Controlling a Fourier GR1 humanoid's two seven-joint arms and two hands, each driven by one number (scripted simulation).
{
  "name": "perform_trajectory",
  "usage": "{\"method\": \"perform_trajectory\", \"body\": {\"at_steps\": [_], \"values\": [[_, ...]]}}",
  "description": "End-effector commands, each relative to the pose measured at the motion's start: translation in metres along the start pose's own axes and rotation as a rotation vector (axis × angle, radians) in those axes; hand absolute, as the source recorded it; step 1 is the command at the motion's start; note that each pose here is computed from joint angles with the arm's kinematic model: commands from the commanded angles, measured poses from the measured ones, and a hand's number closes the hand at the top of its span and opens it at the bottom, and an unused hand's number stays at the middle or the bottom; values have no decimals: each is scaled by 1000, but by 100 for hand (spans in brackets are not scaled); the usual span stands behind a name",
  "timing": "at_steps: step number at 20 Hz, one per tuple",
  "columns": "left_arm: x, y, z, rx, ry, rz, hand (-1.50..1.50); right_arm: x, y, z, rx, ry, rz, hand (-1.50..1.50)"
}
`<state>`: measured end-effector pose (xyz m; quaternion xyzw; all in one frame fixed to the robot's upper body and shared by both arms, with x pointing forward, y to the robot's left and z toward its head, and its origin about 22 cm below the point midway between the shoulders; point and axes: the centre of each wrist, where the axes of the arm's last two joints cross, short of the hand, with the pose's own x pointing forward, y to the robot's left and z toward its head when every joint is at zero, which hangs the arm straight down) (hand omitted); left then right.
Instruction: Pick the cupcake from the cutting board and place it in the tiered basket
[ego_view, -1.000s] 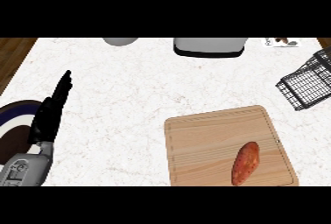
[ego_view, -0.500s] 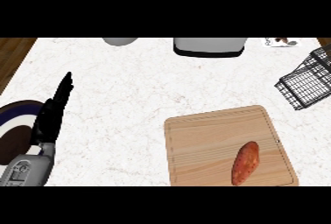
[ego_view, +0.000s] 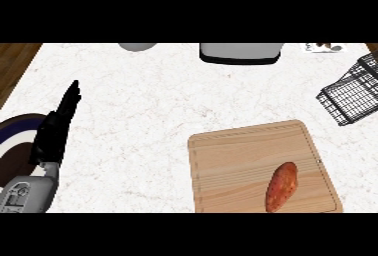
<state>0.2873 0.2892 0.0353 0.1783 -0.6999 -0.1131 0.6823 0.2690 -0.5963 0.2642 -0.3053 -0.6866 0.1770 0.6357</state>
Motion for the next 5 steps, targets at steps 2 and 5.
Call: {"method": "perform_trajectory", "body": {"at_steps": [2, 5], "values": [[4, 0, -7, 6, -12, -1, 0, -8, -23, 27, 28, -26, -69, -150], [1, -10, -1, 4, 3, 13, 0, -20, -19, 33, 18, -48, -132, -150]]}}
